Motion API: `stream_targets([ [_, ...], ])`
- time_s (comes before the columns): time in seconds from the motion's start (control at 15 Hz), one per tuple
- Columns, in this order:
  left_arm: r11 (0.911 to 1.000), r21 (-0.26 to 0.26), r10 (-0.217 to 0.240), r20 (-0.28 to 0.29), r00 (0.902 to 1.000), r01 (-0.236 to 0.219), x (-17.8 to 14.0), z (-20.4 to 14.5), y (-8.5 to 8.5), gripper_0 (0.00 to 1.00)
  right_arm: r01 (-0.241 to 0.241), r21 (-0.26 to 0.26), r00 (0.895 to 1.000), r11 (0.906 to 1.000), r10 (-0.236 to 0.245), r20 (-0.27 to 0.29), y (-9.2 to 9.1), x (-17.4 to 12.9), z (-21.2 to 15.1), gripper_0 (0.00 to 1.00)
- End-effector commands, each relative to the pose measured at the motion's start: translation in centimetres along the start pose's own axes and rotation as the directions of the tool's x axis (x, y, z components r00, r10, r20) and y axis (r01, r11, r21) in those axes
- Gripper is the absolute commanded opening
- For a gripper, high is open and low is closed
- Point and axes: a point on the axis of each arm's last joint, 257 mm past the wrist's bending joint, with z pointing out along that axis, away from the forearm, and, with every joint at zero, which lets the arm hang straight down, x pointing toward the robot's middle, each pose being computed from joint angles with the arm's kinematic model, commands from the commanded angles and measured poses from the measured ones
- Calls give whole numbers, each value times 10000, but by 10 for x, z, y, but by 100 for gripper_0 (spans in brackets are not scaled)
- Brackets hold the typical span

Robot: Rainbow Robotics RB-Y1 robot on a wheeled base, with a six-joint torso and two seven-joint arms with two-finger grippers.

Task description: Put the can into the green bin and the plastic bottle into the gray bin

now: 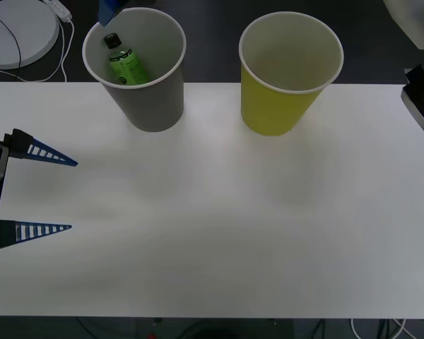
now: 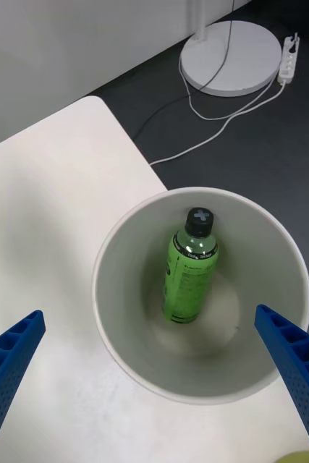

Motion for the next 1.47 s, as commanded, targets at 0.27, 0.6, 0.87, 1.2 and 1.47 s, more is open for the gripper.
stream_targets([
  [0.27,10000,0,0,0,10000,0,0,0,0,100,618,-469,9980,9970,-610,190,10,34,-30,100],
  [0.6,10000,0,0,0,10000,0,0,0,0,100,1069,-736,9936,9915,-1038,445,27,68,-51,100],
  [0.87,10000,0,0,0,10000,0,0,0,0,100,1692,-860,9833,9818,-1623,823,41,104,-66,100],
  [1.2,10000,0,0,0,10000,0,0,0,0,100,2384,-875,9663,9672,-2272,1208,51,148,-74,100],
  [1.47,10000,0,0,0,10000,0,0,0,0,100,2858,-880,9549,9542,-2759,1099,57,187,-83,100],
])
